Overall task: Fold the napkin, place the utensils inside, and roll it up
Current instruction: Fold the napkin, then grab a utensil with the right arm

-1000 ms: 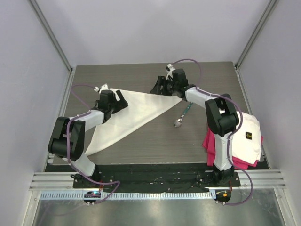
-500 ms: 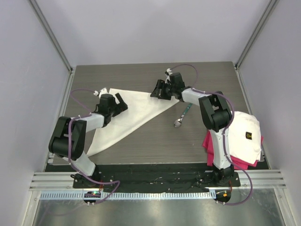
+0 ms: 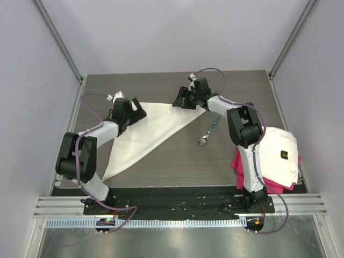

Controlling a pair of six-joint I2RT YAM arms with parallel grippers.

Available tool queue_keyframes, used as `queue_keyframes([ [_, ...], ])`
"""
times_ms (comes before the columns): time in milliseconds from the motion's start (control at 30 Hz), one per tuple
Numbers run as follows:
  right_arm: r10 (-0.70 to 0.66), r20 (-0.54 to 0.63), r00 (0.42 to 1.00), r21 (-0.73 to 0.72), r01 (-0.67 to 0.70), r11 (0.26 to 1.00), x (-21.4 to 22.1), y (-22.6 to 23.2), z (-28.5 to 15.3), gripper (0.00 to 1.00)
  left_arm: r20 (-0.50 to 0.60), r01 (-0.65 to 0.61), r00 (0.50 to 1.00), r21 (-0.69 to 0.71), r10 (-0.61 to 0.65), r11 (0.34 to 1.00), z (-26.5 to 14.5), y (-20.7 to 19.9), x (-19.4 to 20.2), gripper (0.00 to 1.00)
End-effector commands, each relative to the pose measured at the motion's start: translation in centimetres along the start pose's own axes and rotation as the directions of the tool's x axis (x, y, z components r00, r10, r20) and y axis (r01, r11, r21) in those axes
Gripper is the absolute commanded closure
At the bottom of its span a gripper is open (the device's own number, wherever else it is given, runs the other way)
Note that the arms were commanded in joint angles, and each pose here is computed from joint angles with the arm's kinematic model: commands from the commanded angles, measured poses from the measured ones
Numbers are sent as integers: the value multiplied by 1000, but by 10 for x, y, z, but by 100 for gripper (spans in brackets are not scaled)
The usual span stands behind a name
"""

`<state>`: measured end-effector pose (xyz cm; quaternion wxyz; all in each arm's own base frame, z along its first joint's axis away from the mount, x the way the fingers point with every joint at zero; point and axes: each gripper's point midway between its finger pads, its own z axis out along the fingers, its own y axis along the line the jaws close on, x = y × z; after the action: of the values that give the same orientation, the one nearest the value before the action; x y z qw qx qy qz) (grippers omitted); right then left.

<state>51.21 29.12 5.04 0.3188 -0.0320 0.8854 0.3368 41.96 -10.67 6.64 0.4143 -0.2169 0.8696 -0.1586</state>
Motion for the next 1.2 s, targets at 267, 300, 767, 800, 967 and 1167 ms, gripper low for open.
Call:
queue_keyframes([
  [267,-148,252,956,30,145,989,-95,84,-149,30,180,-204,961,-38,208,978,-139,-63,-145,0],
  [300,-142,234,962,93,123,988,-89,71,-157,30,177,-221,958,-42,225,974,-153,-62,-145,0],
  [767,108,-68,992,591,-47,805,59,-77,-208,35,-6,-371,929,-30,371,928,-170,-33,-96,0],
  [800,119,-70,990,602,-53,797,63,-82,-209,36,-19,-376,926,-27,376,926,-168,-28,-88,0],
  [967,179,-67,982,626,-99,774,68,-93,-203,43,35,-366,930,0,366,931,-178,-31,-90,0],
  [1167,230,-55,972,646,-141,750,70,-101,-189,43,-4,-337,941,70,338,939,-176,-42,-79,0],
])
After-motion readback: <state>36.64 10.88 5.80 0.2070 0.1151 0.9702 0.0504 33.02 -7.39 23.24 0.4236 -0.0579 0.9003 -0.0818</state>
